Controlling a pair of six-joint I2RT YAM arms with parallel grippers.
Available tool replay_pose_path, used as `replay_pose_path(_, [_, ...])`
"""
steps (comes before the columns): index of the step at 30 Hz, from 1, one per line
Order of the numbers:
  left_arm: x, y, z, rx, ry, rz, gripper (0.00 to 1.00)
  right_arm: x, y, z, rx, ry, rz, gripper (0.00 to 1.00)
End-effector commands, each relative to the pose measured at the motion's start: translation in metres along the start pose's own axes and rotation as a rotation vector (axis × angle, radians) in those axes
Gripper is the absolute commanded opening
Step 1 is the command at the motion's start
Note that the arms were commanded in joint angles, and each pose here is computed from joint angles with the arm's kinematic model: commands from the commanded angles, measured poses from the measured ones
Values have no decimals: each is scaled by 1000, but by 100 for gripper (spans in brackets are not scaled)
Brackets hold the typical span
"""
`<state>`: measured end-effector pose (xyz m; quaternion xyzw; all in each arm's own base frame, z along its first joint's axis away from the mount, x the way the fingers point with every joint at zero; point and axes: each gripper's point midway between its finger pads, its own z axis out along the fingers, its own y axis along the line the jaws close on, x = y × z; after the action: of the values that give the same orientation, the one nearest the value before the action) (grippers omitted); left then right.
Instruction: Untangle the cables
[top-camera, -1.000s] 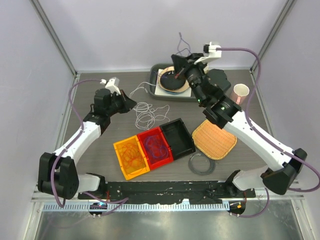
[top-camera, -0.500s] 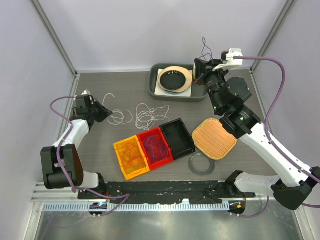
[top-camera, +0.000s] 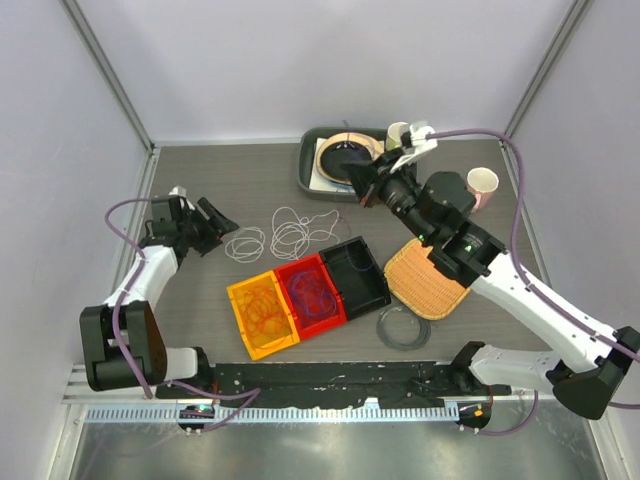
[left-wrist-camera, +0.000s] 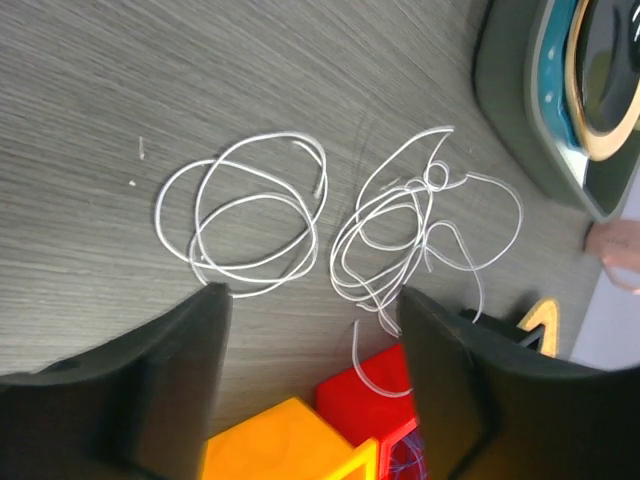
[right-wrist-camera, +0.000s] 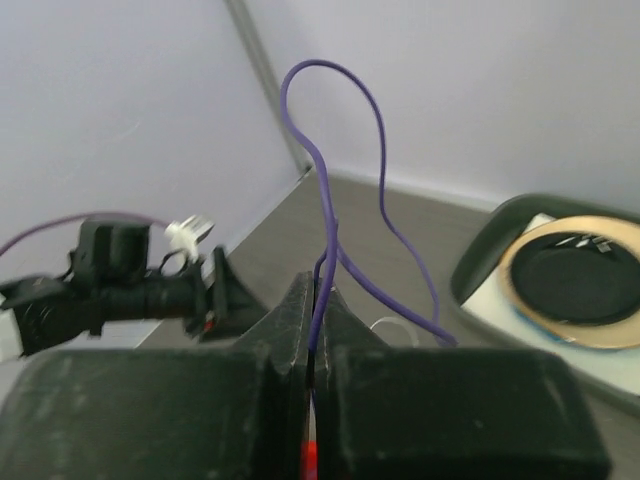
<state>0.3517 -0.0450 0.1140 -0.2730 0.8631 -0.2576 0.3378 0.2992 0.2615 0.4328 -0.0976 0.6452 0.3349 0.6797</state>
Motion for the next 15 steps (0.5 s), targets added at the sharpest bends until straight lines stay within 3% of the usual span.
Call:
replay_pose_path(1, [9,-8,-14,33,21,5,86,24,48,-6,-135,35,28,1])
replay_pose_path(4, [10,-10,-21,33,18,9,100,34,65,-11,-165,49,14,1])
replay_pose_path(11, [5,-9,-41,-13,-38,-2,100,30,94,-14,-245,41,-3,1])
replay_pose_path(15, [2,-5,-48,-39,-83,-14,100,6,106,-12,-261,-3,-25,1])
